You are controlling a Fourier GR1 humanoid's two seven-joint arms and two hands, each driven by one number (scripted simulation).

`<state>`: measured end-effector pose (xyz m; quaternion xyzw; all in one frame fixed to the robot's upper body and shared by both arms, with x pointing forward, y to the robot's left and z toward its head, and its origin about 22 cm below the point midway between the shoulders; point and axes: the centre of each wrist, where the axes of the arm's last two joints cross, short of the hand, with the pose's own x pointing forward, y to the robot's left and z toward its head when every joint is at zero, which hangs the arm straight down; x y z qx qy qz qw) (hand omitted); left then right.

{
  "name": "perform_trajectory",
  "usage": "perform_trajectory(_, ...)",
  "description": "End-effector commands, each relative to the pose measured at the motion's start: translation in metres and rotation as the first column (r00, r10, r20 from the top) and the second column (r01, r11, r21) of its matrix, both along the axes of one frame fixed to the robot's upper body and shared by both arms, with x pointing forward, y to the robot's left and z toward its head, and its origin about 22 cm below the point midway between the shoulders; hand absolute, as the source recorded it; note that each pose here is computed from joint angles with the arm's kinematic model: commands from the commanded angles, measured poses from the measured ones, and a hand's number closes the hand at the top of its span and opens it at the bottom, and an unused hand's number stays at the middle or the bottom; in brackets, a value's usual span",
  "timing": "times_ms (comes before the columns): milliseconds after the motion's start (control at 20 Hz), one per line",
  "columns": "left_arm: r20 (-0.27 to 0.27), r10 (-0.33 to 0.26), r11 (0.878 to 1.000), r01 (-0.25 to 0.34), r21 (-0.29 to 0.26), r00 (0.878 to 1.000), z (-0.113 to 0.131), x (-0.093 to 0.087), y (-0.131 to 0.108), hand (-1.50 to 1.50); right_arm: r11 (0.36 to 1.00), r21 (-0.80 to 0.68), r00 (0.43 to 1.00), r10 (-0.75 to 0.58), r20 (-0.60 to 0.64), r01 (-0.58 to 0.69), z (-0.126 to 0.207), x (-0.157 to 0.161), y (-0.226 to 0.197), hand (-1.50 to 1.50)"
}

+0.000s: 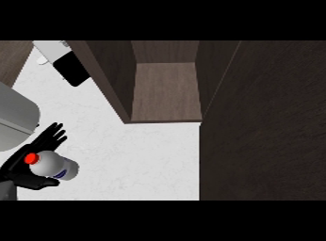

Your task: Pick up the bottled water, place it into the cabinet and close the cabinet

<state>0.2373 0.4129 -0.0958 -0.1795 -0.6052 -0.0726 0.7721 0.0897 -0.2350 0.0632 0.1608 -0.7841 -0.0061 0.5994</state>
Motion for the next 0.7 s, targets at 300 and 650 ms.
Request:
perform_trajectory(300, 0.053, -0.078, 0.982, 0.086, -0.168, 0.996, -0.025, 0.001, -0.026, -1.50, 1.000, 0.010, 1.000, 0.013, -0.011, -0.013, -0.001, 0.005, 0.012, -1.50)
perform_trajectory(650, 0.011, -0.118, 0.957, 0.116, -0.267, 0.993, -0.030, -0.004, -0.024, -1.50, 1.000, 0.011, 1.000, 0.004, -0.008, -0.004, -0.001, 0.009, 0.011, -1.50)
